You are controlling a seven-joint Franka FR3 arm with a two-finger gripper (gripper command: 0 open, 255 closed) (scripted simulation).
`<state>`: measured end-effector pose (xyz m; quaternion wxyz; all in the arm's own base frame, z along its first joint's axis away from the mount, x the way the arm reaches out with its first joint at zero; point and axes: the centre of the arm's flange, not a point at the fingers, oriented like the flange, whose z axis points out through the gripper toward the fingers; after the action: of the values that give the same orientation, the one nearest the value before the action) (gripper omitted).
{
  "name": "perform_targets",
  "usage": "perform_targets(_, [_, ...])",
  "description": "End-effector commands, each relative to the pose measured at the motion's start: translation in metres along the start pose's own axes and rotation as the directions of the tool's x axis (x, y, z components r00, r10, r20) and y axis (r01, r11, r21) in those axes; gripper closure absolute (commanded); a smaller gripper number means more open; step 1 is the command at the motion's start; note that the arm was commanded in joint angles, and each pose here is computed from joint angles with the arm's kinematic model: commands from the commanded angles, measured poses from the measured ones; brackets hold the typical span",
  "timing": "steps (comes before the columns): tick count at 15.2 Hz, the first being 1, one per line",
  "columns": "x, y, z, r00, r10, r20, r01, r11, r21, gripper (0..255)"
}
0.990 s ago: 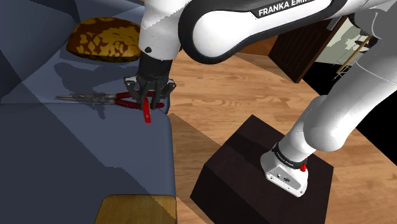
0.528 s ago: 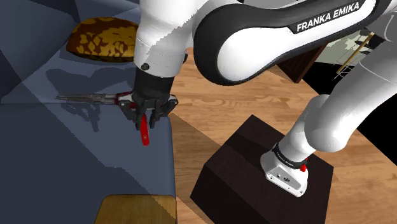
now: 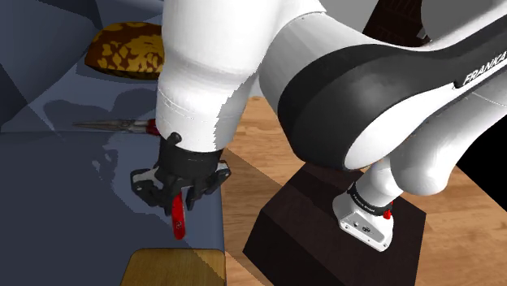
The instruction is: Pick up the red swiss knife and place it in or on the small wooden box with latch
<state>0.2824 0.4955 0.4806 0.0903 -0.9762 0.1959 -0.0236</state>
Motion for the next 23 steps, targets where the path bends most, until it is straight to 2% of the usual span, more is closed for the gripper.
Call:
perform_targets(1, [-0.026, -0.009, 0.001, 1.000, 0.002, 0.000, -0.002, 1.000, 0.000, 255])
perform_targets(8, [-0.114, -0.037, 0.002, 1.000, 0.002, 0.000, -0.002, 1.000, 0.000, 255])
perform_targets(23, [-0.115, -0.022, 0.082, 1.000, 0.002, 0.000, -0.002, 1.000, 0.000, 255])
